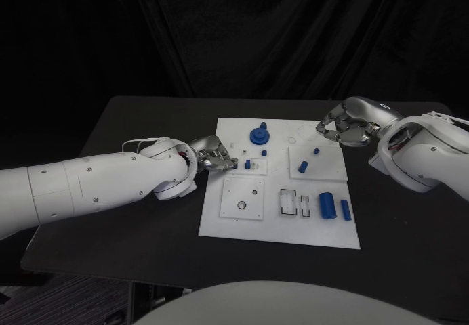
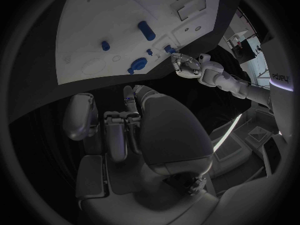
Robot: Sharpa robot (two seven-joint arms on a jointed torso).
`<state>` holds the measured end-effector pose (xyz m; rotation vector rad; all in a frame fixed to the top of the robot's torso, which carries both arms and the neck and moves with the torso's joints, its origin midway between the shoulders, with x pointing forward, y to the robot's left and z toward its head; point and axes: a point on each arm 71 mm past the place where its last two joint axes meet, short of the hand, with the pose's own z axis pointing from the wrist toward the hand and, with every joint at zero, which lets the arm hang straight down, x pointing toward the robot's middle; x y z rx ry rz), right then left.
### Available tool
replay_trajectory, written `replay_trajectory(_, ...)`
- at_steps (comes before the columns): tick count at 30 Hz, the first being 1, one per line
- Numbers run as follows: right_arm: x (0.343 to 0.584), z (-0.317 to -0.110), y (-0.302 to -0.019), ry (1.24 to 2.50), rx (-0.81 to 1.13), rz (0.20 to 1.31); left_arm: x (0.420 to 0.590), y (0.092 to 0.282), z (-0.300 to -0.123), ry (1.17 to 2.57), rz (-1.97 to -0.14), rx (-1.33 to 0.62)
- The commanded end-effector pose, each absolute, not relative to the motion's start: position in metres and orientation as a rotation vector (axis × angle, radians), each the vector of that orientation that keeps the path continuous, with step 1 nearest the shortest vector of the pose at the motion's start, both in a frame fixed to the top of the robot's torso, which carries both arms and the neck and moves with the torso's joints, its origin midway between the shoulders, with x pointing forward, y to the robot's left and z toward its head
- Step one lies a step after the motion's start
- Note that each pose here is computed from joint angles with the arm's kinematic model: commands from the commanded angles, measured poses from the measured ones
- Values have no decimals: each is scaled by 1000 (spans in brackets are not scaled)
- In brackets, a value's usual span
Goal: Assemble the parts on the task board
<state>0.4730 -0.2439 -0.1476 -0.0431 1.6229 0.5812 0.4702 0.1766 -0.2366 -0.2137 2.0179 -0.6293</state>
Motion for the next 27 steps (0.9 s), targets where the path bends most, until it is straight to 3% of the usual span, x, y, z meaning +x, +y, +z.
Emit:
replay_trajectory(1, 474, -149, -245, 1624, -29, 567, 468, 173, -237, 2025, -616, -189)
replay_trajectory(27, 475, -152, -244, 1638, -29, 561, 470, 164, -238, 2123, -471, -126)
